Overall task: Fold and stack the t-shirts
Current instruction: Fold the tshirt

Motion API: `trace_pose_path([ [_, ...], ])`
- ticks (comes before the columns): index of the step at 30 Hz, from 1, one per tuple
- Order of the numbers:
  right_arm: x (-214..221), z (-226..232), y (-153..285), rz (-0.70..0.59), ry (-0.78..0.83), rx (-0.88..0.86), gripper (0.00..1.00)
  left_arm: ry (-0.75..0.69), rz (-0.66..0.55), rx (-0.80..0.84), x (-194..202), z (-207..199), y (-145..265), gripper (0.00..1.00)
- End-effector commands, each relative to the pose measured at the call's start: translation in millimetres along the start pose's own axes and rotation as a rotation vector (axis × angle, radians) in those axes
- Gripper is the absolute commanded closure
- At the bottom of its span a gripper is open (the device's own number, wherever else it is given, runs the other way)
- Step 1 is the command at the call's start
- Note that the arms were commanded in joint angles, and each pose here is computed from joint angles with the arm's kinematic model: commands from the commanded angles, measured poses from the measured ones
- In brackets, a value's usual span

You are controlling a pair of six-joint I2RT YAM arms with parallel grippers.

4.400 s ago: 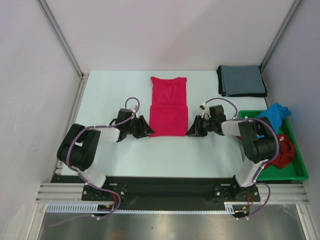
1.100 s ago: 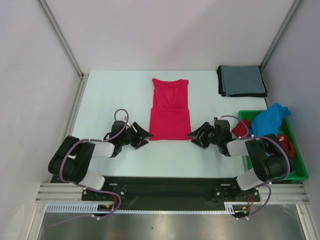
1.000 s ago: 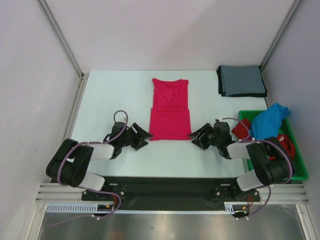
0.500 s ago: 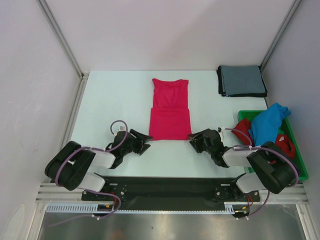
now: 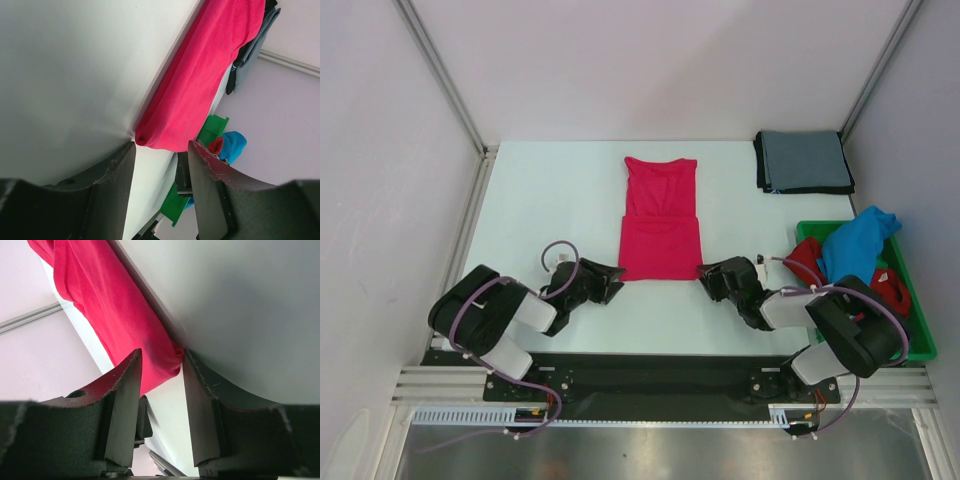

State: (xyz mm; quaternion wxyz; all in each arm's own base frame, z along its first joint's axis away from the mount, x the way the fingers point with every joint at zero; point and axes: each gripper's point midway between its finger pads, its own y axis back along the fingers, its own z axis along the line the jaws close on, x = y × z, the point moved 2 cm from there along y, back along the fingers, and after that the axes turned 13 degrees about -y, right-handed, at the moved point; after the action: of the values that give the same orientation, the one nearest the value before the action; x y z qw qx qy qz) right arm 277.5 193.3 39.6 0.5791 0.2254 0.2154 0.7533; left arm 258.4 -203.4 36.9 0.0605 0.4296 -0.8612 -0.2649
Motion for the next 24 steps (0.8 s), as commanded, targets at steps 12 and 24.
trace_pose_path([
  [12, -15.5, -42.3, -5.2, -0.073, 0.096, 0.147, 0.99, -0.026, -0.049, -0.057, -6.3, 17.5, -9.4, 0.82],
  [24, -14.2, -50.3, 29.5, -0.04, 0.223, 0.153, 1.0, -0.159, -0.061, -0.062, -3.5, 14.0, 20.2, 1.0],
])
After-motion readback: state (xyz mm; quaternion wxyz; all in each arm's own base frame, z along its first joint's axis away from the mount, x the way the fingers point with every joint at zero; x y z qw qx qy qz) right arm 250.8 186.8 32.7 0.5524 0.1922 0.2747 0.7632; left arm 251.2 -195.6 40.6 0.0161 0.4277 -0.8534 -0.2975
